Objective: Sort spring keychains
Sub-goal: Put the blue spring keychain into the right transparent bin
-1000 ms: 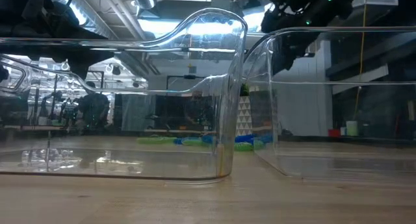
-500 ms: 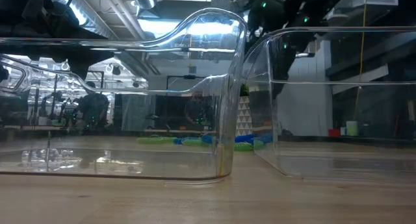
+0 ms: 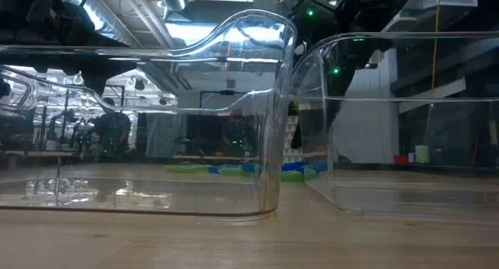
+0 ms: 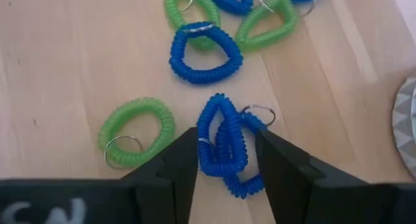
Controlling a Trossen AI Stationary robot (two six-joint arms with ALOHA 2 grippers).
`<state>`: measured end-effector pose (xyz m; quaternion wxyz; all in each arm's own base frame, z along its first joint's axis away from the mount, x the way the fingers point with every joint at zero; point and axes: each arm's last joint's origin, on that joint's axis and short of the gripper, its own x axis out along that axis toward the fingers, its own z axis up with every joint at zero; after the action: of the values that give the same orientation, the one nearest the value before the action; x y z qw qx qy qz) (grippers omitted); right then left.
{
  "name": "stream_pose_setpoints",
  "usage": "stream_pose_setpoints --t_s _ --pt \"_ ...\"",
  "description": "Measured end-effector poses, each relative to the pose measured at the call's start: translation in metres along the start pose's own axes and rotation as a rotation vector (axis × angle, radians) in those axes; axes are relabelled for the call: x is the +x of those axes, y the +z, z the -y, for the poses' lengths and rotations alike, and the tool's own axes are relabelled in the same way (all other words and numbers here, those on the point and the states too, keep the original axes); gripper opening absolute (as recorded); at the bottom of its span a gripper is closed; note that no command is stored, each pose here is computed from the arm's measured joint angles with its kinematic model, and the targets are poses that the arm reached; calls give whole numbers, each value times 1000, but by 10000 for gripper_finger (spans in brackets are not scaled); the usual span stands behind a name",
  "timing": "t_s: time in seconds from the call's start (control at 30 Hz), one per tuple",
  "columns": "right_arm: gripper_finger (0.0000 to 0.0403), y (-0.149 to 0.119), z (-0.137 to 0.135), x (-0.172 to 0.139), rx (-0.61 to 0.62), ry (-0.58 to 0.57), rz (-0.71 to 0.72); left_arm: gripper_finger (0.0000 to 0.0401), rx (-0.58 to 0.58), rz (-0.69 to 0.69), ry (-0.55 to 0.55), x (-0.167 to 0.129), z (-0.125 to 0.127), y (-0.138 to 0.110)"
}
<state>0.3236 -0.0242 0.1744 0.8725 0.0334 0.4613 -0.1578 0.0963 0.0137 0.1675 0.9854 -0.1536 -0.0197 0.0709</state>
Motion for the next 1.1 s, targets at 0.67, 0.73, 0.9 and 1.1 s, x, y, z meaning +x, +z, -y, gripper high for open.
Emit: stream_pose_setpoints --t_s 0.67,0.73,0.9,1.1 --pt "109 -8 18 32 -6 46 -68 178 0 0 -1 0 0 0" --pt "83 -8 18 31 -4 72 -76 178 0 0 0 0 0 0" --pt "18 -10 16 31 -2 132 -93 178 0 0 -1 0 0 0" --pt "32 -10 16 31 5 134 -97 178 0 0 -1 0 0 0"
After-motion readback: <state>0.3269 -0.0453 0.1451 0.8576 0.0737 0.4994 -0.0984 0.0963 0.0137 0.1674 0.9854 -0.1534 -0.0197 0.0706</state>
